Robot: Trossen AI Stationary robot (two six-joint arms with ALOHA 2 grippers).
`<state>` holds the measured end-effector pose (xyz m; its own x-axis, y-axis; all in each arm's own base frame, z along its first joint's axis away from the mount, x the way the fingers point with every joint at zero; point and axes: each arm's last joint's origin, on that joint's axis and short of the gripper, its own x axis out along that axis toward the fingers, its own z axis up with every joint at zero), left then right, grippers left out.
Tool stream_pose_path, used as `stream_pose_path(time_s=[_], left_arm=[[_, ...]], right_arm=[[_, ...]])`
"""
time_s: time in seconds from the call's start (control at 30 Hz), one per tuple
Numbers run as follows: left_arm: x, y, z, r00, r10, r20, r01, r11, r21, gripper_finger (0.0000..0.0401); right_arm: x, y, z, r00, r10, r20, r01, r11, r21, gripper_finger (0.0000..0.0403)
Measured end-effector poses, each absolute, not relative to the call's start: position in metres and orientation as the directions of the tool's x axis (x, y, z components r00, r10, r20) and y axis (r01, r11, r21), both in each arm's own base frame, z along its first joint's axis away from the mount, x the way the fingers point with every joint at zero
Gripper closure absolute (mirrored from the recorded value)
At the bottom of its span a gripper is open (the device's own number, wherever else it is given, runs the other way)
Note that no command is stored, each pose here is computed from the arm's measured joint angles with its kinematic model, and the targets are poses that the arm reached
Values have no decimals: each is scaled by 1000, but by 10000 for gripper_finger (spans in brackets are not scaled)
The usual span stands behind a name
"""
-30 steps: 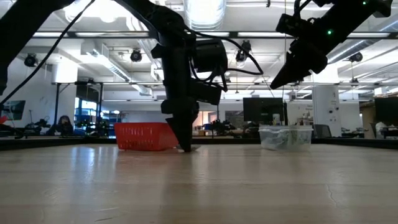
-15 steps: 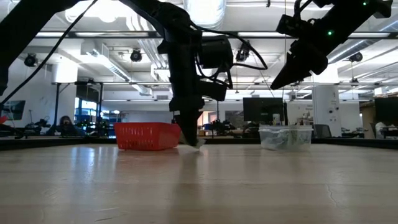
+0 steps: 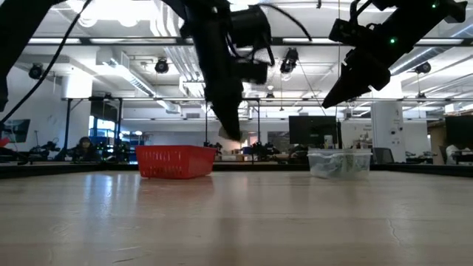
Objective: Pick and place items into bin
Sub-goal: Put the stevia packet into the red bin
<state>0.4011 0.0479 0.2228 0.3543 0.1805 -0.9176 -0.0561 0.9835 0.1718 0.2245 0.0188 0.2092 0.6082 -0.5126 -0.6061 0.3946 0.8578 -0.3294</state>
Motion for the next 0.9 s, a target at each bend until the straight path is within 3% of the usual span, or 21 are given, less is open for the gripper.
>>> stream_pose_path(time_s=[0.1,0.3,0.5,0.8,0.9], left_arm=[[394,47,238,372,226,-900,-76,974,213,400],[373,49,247,281,303,-910,-138,952,274,401],[357,50,245,130,346,-929,-160,932,324,401],[349,55,233,69,355,-932,-207,919,334,400],[345,54,224,36,350,-936,-194,921,337,383]], right_arm=[[225,19,209,609,-512,-605,396,858,-328,209],[224,19,209,610,-512,-605,400,858,-323,209],[224,19,207,607,-512,-608,400,858,-324,209],[224,19,207,607,-512,-607,406,857,-317,209],[224,19,207,607,-512,-607,406,857,-317,209]])
